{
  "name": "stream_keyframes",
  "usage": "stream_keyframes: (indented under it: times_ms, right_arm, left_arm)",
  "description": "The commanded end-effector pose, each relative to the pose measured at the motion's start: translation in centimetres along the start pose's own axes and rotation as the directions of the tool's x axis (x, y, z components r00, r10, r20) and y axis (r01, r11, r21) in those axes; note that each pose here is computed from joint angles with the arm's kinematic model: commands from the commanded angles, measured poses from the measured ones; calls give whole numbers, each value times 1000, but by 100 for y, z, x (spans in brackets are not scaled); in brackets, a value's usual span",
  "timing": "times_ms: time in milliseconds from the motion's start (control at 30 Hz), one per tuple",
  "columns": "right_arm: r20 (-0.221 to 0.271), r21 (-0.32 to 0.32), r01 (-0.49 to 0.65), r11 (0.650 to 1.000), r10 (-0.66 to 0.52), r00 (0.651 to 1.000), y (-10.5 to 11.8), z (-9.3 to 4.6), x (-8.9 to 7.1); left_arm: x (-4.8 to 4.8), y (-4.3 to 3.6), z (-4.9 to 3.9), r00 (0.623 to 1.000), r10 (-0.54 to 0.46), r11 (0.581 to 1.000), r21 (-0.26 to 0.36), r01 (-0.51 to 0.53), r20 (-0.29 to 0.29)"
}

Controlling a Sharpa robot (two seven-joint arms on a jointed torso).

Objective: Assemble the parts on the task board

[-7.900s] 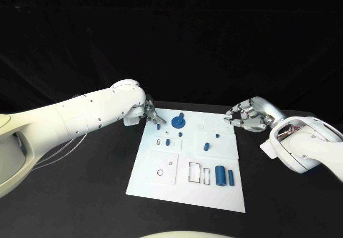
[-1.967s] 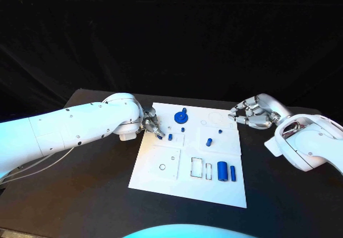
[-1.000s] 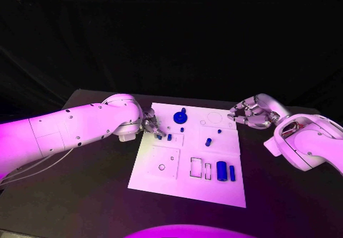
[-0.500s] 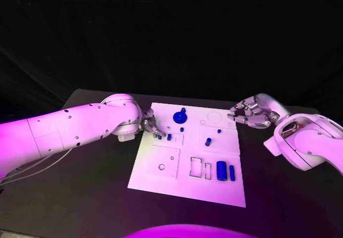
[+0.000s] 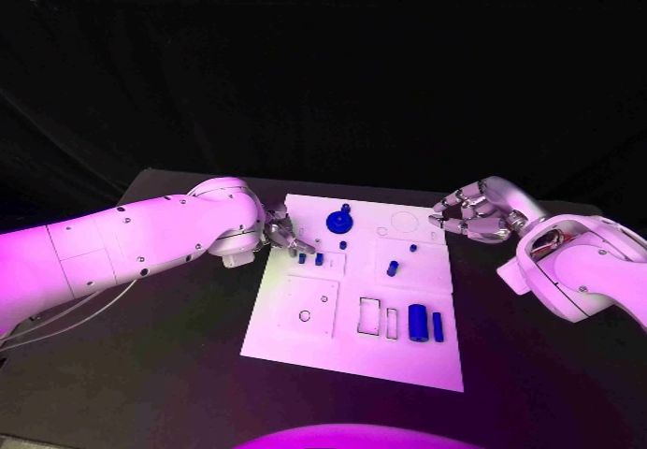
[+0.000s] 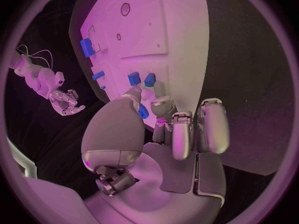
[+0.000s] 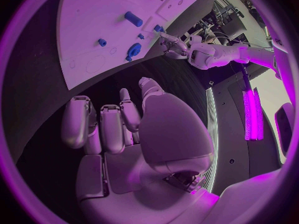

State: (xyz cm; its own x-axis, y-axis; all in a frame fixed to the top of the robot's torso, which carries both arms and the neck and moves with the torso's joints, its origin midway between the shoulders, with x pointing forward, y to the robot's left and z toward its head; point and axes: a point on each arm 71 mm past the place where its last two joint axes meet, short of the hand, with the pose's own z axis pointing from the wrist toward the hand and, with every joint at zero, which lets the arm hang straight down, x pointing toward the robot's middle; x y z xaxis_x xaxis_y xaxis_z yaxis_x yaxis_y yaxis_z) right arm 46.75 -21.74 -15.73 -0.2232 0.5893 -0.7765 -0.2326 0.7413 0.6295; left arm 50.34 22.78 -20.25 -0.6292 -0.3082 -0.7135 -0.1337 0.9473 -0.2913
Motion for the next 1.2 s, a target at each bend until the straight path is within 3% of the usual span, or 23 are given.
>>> stream_keyframes:
  times_ms: [33, 233, 333, 533, 633, 733, 900, 1033, 1200]
  right_arm:
    - [-9, -10, 4, 1000, -4, 1000, 7, 1, 9]
    - [-7, -10, 3, 1000, -3, 1000, 3, 2, 7]
    - [-7, -9, 2, 1000, -2, 1000, 0, 3, 5]
    - [-3, -9, 1, 1000, -1, 1000, -9, 2, -3]
    - [-2, -8, 2, 1000, -2, 1000, -16, 3, -5]
    - [-2, -7, 2, 1000, -2, 1000, -21, 2, -6]
    - [-3, -7, 2, 1000, -2, 1000, -21, 1, -2]
    - [-3, -6, 3, 1000, -3, 1000, -24, -2, -1]
    - [-3, -7, 6, 1000, -6, 1000, -22, -2, 3]
  left_arm:
    - [-18, -16, -15, 998, -57, 998, 28, 57, 20]
    - [-69, -15, -69, 993, -105, 992, 69, 101, 53]
    - [-108, -60, -106, 983, -157, 980, 138, 143, 94]
    - [-198, -294, -197, 941, -265, 905, 392, 167, 210]
    - [-210, -430, -239, 921, -289, 844, 524, 116, 261]
    - [-173, -525, -257, 915, -262, 805, 592, 32, 307]
    - [-69, -641, -230, 914, -153, 784, 609, -119, 376]
    - [36, -716, -148, 915, -11, 796, 558, -235, 402]
    - [113, -774, -77, 909, 86, 798, 518, -308, 408]
